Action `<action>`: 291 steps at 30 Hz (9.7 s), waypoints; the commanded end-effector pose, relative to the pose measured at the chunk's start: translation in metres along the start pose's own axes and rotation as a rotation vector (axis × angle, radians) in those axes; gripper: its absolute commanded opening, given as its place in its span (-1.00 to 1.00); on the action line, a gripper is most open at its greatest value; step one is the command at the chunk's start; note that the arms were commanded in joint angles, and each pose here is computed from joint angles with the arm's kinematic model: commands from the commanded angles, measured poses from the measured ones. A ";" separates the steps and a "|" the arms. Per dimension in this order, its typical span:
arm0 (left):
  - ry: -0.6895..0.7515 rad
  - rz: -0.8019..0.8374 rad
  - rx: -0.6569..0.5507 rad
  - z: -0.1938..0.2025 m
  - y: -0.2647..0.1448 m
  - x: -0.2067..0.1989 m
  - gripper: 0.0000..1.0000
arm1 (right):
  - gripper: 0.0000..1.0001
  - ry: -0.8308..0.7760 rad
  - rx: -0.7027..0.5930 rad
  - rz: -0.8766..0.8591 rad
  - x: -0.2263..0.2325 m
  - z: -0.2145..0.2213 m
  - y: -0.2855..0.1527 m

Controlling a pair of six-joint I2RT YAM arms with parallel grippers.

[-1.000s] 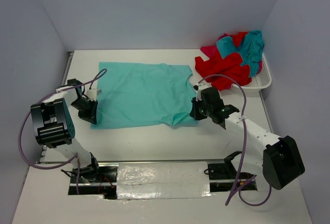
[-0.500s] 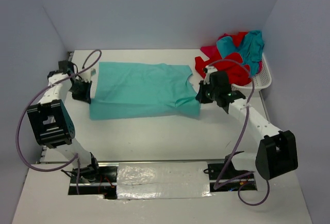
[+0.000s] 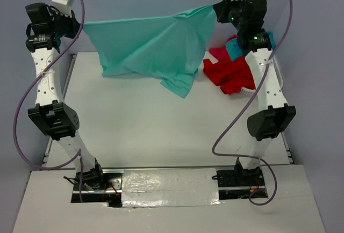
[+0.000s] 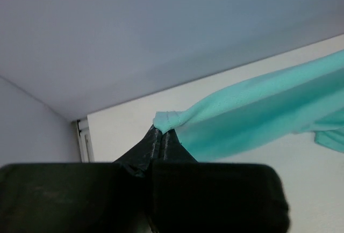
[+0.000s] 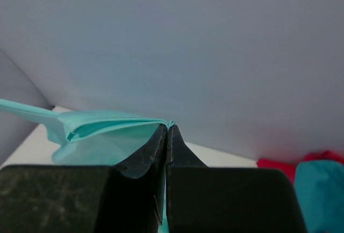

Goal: Fold and stack the t-shirts
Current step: Flatten out the tshirt, then grap the side of the flattened tshirt closest away from the robot with both arms, then fold the flattened tshirt in 1/3 of the way, then grap the side of the flattened tshirt furthest away from the robot with both arms

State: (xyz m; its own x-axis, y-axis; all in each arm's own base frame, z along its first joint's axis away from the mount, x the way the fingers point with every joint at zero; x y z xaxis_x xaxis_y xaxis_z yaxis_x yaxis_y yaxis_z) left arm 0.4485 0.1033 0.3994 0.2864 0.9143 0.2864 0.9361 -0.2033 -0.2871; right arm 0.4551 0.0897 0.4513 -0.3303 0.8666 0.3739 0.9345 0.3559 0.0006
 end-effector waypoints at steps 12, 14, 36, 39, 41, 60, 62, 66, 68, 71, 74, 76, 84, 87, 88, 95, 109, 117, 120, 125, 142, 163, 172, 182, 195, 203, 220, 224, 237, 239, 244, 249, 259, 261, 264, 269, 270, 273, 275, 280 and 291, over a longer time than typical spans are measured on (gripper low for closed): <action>0.061 0.076 0.166 0.050 -0.076 -0.041 -1.00 | -1.00 -0.087 0.055 0.015 0.011 0.089 -0.146; 0.057 0.082 0.254 0.061 -0.089 -0.046 -1.00 | -1.00 -0.058 0.114 0.033 0.010 0.115 -0.168; -0.014 -0.044 0.097 -0.018 -0.076 0.000 -1.00 | -1.00 -0.108 0.114 -0.146 0.063 0.007 -0.136; -0.048 -0.071 0.077 -0.010 -0.037 0.016 -1.00 | -1.00 -0.088 0.090 -0.171 0.057 0.004 -0.081; -0.038 -0.119 -0.003 -0.023 -0.018 0.026 -1.00 | -1.00 -0.050 0.066 -0.190 0.055 -0.002 -0.035; 0.131 -0.239 -0.604 -0.138 -0.017 0.052 -1.00 | -1.00 -0.045 -0.730 -0.208 0.071 -0.150 -0.020; 0.130 -0.183 -0.568 -0.132 -0.015 0.045 -1.00 | -1.00 -0.055 -0.638 -0.193 0.067 -0.135 -0.014; 0.128 -0.075 -0.423 -0.100 -0.006 0.030 -1.00 | -1.00 -0.044 -0.447 -0.185 0.054 -0.067 -0.011; 0.161 -0.028 -0.351 -0.081 -0.003 0.024 -1.00 | -1.00 -0.038 -0.381 -0.176 0.047 -0.040 -0.016; 0.170 0.075 -0.185 -0.039 -0.012 0.001 -1.00 | -1.00 -0.019 -0.229 -0.125 0.029 0.019 -0.036; 0.158 0.209 0.018 0.020 -0.021 -0.029 -1.00 | -1.00 0.002 -0.075 -0.090 0.019 0.077 -0.073; 0.087 0.290 0.208 0.070 -0.031 -0.052 -1.00 | -1.00 0.012 0.035 -0.065 0.016 0.116 -0.108; -0.042 0.495 0.709 0.199 -0.103 -0.126 -1.00 | -1.00 0.140 0.334 -0.009 0.016 0.222 -0.208; -0.070 0.532 0.836 0.235 -0.123 -0.144 -1.00 | -1.00 0.238 0.434 0.011 0.015 0.260 -0.224; -0.073 0.531 0.858 0.240 -0.128 -0.146 -1.00 | -1.00 0.266 0.482 -0.003 0.015 0.275 -0.228; -0.028 0.556 0.947 0.245 -0.151 -0.153 -1.00 | -1.00 0.304 0.620 -0.030 0.021 0.305 -0.237; -0.183 0.263 0.989 0.266 -0.130 -0.138 -1.00 | -1.00 0.192 0.557 0.016 -0.006 0.291 -0.146; -0.212 0.186 0.841 0.249 -0.108 -0.121 -1.00 | -1.00 0.107 0.597 0.007 -0.018 0.295 -0.106; -0.203 0.182 0.843 0.253 -0.101 -0.118 -1.00 | -1.00 0.109 0.594 0.016 -0.024 0.295 -0.097; -0.200 0.185 0.832 0.256 -0.085 -0.109 -1.00 | -1.00 0.066 0.608 0.028 -0.034 0.292 -0.081; -0.289 0.131 0.819 0.248 -0.057 -0.081 0.09 | 0.36 0.135 0.759 0.239 -0.047 0.274 -0.039; -0.393 0.283 1.014 0.298 -0.082 -0.138 0.05 | -0.08 0.493 1.082 0.283 -0.035 0.347 -0.151; -0.396 0.312 1.024 0.304 -0.080 -0.142 -1.00 | -0.63 0.500 1.107 0.259 -0.038 0.358 -0.151; -0.206 0.193 1.062 0.299 -0.079 -0.116 -1.00 | -1.00 0.427 1.014 0.369 -0.051 0.318 -0.146; -0.092 0.165 1.057 0.296 -0.060 -0.111 -1.00 | -1.00 0.383 1.076 0.402 -0.080 0.328 -0.116; -0.082 0.188 1.056 0.299 -0.059 -0.116 -1.00 | -0.78 0.343 1.067 0.400 -0.086 0.324 -0.092; -0.097 0.216 1.041 0.297 -0.058 -0.124 -1.00 | -0.87 0.366 1.004 0.348 -0.035 0.283 -0.148; -0.092 0.209 1.042 0.293 -0.055 -0.119 -1.00 | -1.00 0.456 1.134 0.272 -0.017 0.318 -0.155; -0.061 0.190 1.052 0.295 -0.058 -0.118 -1.00 | -1.00 0.580 1.088 0.382 -0.079 0.339 -0.124; -0.060 0.187 1.048 0.295 -0.059 -0.118 -1.00 | -1.00 0.590 1.088 0.397 -0.087 0.340 -0.127; -0.063 0.190 1.051 0.296 -0.058 -0.119 -1.00 | -1.00 0.610 1.073 0.435 -0.106 0.335 -0.135; -0.083 0.223 1.034 0.294 -0.056 -0.121 -1.00 | -1.00 0.610 1.075 0.496 -0.123 0.334 -0.144; -0.134 0.248 0.999 0.288 -0.056 -0.125 -1.00 | 0.71 0.600 0.991 0.489 -0.102 0.313 -0.173; -0.136 0.249 1.000 0.288 -0.056 -0.125 -1.00 | 0.71 0.634 1.011 0.476 -0.098 0.325 -0.176; -0.137 0.250 0.995 0.286 -0.056 -0.124 -1.00 | 0.58 0.644 1.041 0.462 -0.095 0.339 -0.170; -0.143 0.254 0.994 0.288 -0.055 -0.126 -1.00 | 0.21 0.688 1.048 0.436 -0.098 0.350 -0.155; -0.148 0.257 0.990 0.287 -0.055 -0.127 -1.00 | -0.05 0.695 1.042 0.434 -0.098 0.350 -0.153; -0.154 0.267 0.981 0.285 -0.056 -0.128 -1.00 | -0.71 0.700 1.036 0.442 -0.097 0.348 -0.154; -0.144 0.268 0.979 0.284 -0.059 -0.128 -1.00 | -0.97 0.696 1.047 0.453 -0.097 0.349 -0.160; -0.121 0.299 0.973 0.278 -0.071 -0.132 -1.00 | -1.00 0.734 1.069 0.448 -0.090 0.351 -0.173; -0.077 0.403 1.119 0.273 -0.129 -0.154 -1.00 | -1.00 0.792 1.127 0.595 -0.059 0.343 -0.260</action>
State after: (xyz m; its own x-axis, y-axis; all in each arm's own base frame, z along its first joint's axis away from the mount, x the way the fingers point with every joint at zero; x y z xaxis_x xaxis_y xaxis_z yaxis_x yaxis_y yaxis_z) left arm 0.2521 0.0911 0.1306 0.4268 0.9043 -0.0052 0.1475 -0.0752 -0.9862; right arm 0.2099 0.0674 0.1047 0.4931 0.7024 0.5132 0.2377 0.4587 -0.8562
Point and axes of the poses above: each gripper's point midway between its finger pads, its own y axis out along the fingers, its own x axis along the line the jaws close on, z = x × y, the point moved 9 cm from there along -y, back along the fingers, and after that the axes turned 12 degrees about y, right-handed, at the moved point
